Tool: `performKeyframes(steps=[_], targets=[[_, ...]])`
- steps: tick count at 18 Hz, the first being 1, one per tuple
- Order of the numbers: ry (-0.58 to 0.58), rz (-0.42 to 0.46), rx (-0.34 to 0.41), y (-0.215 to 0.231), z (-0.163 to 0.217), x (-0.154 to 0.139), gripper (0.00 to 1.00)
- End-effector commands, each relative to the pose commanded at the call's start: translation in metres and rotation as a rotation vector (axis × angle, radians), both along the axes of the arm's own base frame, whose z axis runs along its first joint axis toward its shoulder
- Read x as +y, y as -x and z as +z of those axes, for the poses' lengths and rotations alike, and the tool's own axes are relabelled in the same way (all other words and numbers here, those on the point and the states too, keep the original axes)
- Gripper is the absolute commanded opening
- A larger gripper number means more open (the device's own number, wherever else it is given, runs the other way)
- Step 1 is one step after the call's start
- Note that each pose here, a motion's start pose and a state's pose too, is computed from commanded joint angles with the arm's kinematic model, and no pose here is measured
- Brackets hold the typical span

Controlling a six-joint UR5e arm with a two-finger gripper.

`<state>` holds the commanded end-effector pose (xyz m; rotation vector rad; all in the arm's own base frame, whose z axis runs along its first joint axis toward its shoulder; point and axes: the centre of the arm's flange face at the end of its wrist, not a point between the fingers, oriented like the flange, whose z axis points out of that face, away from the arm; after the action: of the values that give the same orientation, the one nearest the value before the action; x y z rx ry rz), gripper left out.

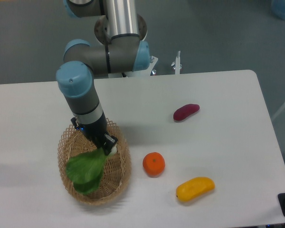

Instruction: Place the green vegetable in the basket

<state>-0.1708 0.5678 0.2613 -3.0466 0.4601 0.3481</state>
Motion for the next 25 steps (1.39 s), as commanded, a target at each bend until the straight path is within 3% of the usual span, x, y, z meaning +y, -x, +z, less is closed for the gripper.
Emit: performKeyframes(steps=[4,6,8,9,10,21,25], targets=[[0.033,-0.013,0.028,-0.009,-0.012,0.004,0.35],[0.030,-0.014,0.028,-0.009,-0.010,0.004,0.41],[0.028,-0.013,0.031,-0.009,-0.009,0.004,0.63],[0.027,-0.012,0.033,-0.008,-0.009,0.004,0.86],[0.028,-0.001,0.036,-0.008,-0.006,0.003,1.00],[-0.078,0.096,0.067,0.004,0.032,0.014,1.00],[-0.137,0.181,0.119,0.049,0.069,0.015,1.00]])
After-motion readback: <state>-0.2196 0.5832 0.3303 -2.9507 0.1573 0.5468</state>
